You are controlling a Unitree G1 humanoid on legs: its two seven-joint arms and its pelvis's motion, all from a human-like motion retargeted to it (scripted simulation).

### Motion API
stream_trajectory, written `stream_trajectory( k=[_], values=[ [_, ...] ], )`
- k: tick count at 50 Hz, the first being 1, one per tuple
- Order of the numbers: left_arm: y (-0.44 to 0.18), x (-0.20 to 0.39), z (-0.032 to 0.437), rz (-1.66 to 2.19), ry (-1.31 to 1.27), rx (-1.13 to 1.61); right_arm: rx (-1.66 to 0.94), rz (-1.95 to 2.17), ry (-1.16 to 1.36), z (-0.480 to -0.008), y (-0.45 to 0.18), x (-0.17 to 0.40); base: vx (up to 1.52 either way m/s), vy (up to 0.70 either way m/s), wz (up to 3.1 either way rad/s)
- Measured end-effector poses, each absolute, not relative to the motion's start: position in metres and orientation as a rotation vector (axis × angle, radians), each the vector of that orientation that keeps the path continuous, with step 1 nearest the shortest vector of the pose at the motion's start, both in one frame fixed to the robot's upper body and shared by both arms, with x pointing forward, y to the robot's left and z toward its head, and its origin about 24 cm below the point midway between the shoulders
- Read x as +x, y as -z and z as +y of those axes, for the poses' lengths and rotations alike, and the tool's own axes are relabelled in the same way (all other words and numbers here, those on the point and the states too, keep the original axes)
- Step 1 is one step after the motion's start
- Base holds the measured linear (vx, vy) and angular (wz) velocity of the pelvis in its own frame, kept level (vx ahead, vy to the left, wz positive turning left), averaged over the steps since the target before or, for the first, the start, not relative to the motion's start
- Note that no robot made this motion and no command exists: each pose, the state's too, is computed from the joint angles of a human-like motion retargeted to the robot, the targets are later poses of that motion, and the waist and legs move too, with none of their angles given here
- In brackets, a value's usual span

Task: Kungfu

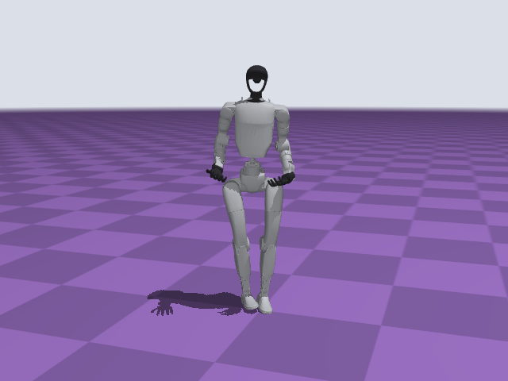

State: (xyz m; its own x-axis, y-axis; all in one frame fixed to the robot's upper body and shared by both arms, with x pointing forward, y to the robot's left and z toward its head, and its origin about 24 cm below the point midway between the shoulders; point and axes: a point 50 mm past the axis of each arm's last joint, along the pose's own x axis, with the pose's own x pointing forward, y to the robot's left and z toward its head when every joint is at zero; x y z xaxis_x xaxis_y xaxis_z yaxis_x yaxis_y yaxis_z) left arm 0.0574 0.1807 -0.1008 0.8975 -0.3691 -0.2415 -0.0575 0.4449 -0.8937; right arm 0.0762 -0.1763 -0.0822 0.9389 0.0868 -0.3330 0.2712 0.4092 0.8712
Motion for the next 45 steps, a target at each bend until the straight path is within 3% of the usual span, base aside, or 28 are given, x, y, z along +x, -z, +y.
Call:
stream_trajectory(
  k=[7,13,18,22,25,32,38,45],
  values=[
    [0.097,0.06,0.238,0.633,0.329,-0.814,0.833,0.518,-0.071,-0.217,0.082,0.107,-0.02,0.16,-0.13],
    [0.113,0.064,0.278,1.01,0.422,-0.328,0.393,0.661,-0.127,-0.244,0.1,0.118,-0.04,0.15,-0.43],
    [0.14,0.051,0.277,1.276,0.457,0.169,-0.063,0.904,-0.136,-0.247,0.136,0.1,0.01,0.09,-0.13],
    [0.162,0.018,0.256,1.462,0.423,0.365,-0.261,1.201,-0.179,-0.221,0.167,0.062,0.1,-0.02,-0.01],
    [0.172,-0.01,0.231,1.58,0.38,0.312,-0.248,1.468,-0.152,-0.19,0.179,0.021,0.13,-0.05,0.05],
    [0.179,-0.037,0.175,1.734,0.19,0.107,0.198,1.553,0.027,-0.147,0.181,-0.016,0.02,-0.02,-0.1],
    [0.176,-0.031,0.196,1.64,0.135,-0.103,0.228,1.497,0.081,-0.158,0.181,-0.013,0.01,-0.03,-0.36],
    [0.171,-0.029,0.229,1.674,0.222,0.123,0.098,1.471,-0.02,-0.172,0.181,0.002,-0.01,0.0,-0.05]
  ],
)
